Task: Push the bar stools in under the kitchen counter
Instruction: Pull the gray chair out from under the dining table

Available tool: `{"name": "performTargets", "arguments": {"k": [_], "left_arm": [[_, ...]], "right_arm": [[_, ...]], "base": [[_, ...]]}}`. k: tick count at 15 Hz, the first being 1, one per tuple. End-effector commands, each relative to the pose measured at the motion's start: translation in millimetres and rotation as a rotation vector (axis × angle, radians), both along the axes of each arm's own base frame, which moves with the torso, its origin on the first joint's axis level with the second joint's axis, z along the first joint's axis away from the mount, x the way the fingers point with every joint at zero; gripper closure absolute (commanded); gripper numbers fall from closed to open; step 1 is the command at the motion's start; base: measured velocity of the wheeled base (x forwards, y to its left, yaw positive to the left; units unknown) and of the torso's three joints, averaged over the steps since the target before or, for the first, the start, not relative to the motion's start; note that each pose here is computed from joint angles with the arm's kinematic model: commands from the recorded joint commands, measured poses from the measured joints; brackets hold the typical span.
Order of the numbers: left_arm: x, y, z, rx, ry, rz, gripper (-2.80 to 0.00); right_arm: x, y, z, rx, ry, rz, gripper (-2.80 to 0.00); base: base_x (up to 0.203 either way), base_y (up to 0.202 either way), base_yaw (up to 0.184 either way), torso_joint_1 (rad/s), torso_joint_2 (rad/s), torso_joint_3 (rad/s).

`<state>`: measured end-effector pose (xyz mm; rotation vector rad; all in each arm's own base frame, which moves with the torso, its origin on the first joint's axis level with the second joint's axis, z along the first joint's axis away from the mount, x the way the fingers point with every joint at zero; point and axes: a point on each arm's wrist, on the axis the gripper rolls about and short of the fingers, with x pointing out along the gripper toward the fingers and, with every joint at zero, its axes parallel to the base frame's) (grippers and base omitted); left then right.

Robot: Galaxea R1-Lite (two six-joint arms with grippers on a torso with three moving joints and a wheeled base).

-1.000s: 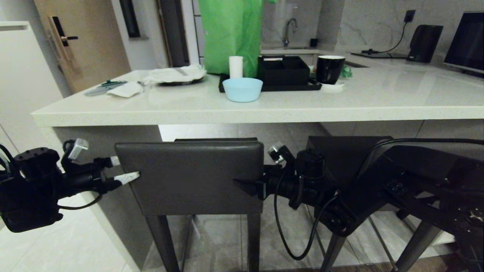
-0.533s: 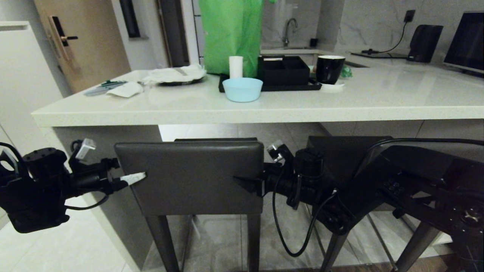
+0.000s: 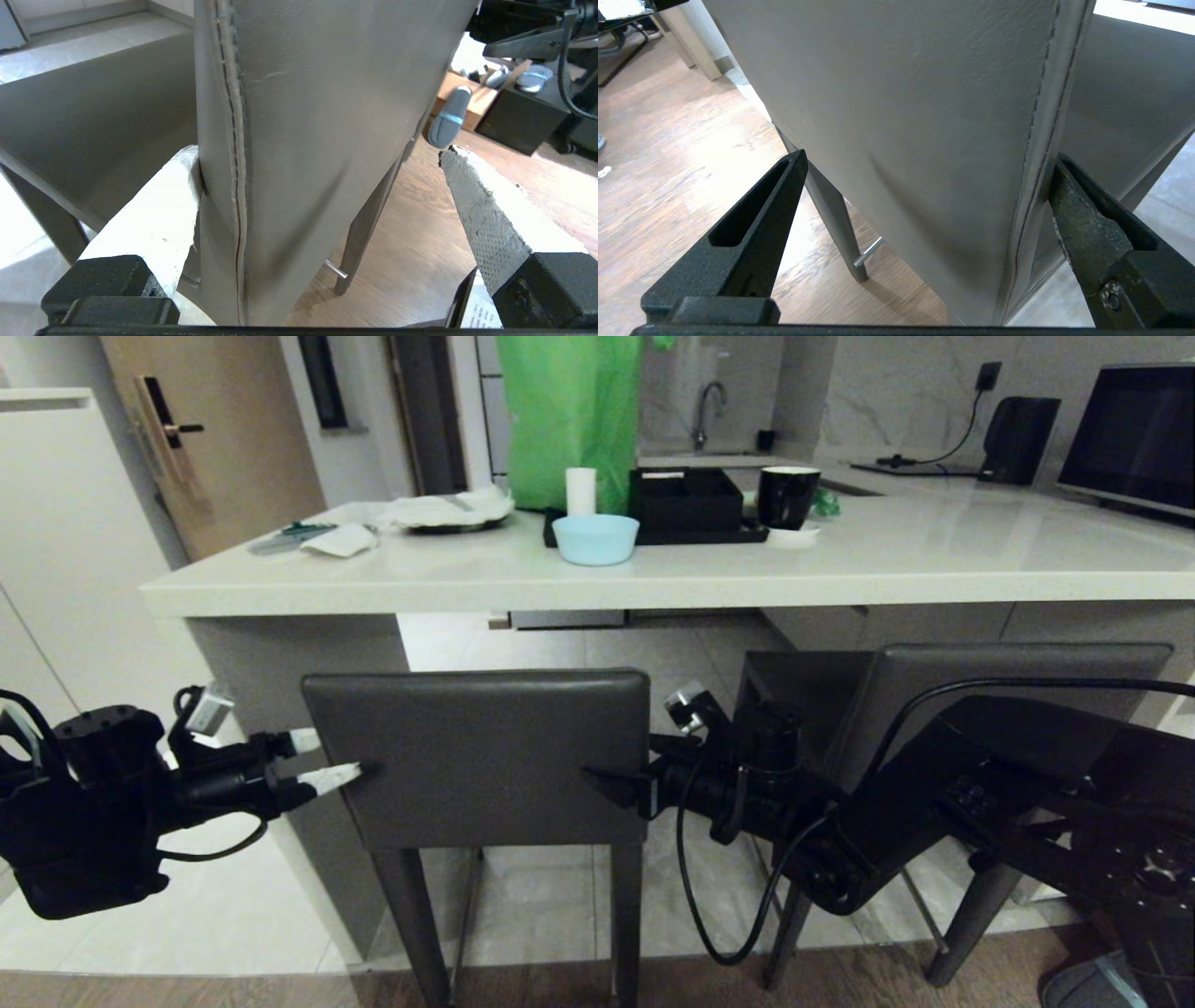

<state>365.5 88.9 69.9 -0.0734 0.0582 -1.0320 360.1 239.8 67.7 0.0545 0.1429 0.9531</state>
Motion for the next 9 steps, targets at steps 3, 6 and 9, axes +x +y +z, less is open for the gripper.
{"name": "performTargets", "arguments": {"k": [3,6,9], "left_arm": [[-0.3,-3.4,2.9,0.003,-0.012,-0.018,-2.8],[-1.1,-3.0,2.9,0.003,-0.012,-0.016,-2.8],[-1.5,-3.1,5.2,0.005,-0.017,-0.016,-2.8]], "right_arm": [[-0.1,0.8,0.4,0.005,-0.003,0.008,-2.8],[-0.3,0.7,0.1,0.006,-0.001,0.008,-2.8],[-1.1,1.0,0.3,0.005,0.0,0.009,-2.8]], "base": [[-0.194,0.0,-0.002,0.003,0.0,0.001],[-0.194,0.0,-0.001,0.003,0.0,0.003],[-0.197,0.0,-0.002,0.004,0.01,0.001]]}}
